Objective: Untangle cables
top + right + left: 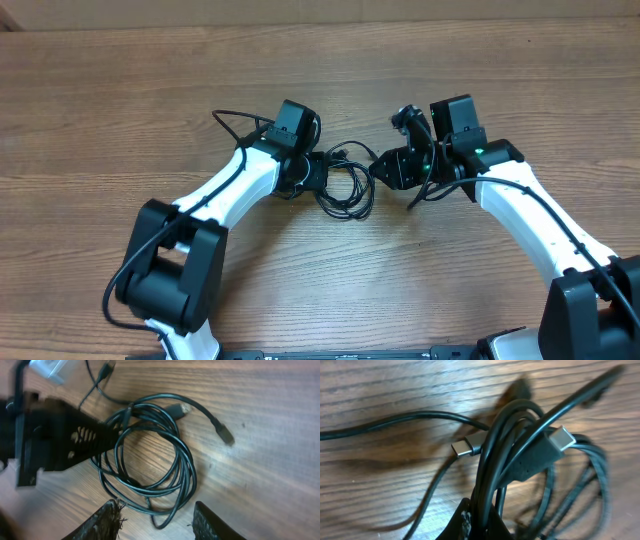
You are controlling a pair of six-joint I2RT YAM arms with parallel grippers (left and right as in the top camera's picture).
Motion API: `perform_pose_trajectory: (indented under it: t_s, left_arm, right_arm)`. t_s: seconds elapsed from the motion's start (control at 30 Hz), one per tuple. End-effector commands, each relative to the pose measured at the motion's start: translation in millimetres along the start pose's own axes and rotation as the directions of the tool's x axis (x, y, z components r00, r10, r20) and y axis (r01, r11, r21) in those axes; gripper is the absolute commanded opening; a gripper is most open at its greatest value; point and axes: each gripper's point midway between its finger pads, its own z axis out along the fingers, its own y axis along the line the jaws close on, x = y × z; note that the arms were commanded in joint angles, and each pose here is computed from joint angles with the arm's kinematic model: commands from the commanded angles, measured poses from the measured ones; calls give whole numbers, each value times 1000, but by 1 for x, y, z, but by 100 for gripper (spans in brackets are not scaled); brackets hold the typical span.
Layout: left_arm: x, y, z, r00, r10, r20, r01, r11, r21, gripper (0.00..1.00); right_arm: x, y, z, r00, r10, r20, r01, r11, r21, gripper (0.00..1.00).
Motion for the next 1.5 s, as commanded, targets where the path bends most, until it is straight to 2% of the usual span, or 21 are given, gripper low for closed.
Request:
perform_pose_trajectory:
  t_s: [0.0,0.13,0.3,0.47,0.57,0.97,1.03,1.13,1.3,1.47]
  left_arm:
    - [5,16,22,999,-26,-27,24,998,-59,4]
    - [6,14,32,999,-27,-38,25,999,-36,4]
    - [4,13,33,999,-24,-31,23,999,-29,4]
    - [5,13,33,999,-25,-34,24,999,-30,4]
    - [5,13,33,999,-25,-34,24,999,-30,4]
    - [8,8,33,999,-15,-52,15,1000,-3,4]
    - [9,6,32,998,-6,-58,7,1000,14,4]
    - [10,5,32,998,-7,-61,8,1000,20,4]
    - [10,1,31,997,-11,-73,14,999,46,4]
    - [6,2,24,997,-31,-69,37,996,75,4]
  right_arm:
    - [8,7,6,981,-196,-4,196,981,9,45]
    - [-2,19,16,940,-340,30,340,940,24,43]
    - [-24,14,23,864,-502,35,484,847,220,39]
    - [-27,-9,39,795,-602,-77,585,726,362,39]
    - [-15,-24,55,784,-602,-150,611,706,359,38]
    - [-4,-22,95,786,-605,-124,614,744,263,38]
    - [1,-25,100,789,-599,-136,612,748,257,33]
    - [5,-28,105,821,-554,-136,569,781,258,4]
    - [3,-19,106,882,-463,-83,469,853,228,4]
    - [-19,6,91,948,-319,3,314,935,168,4]
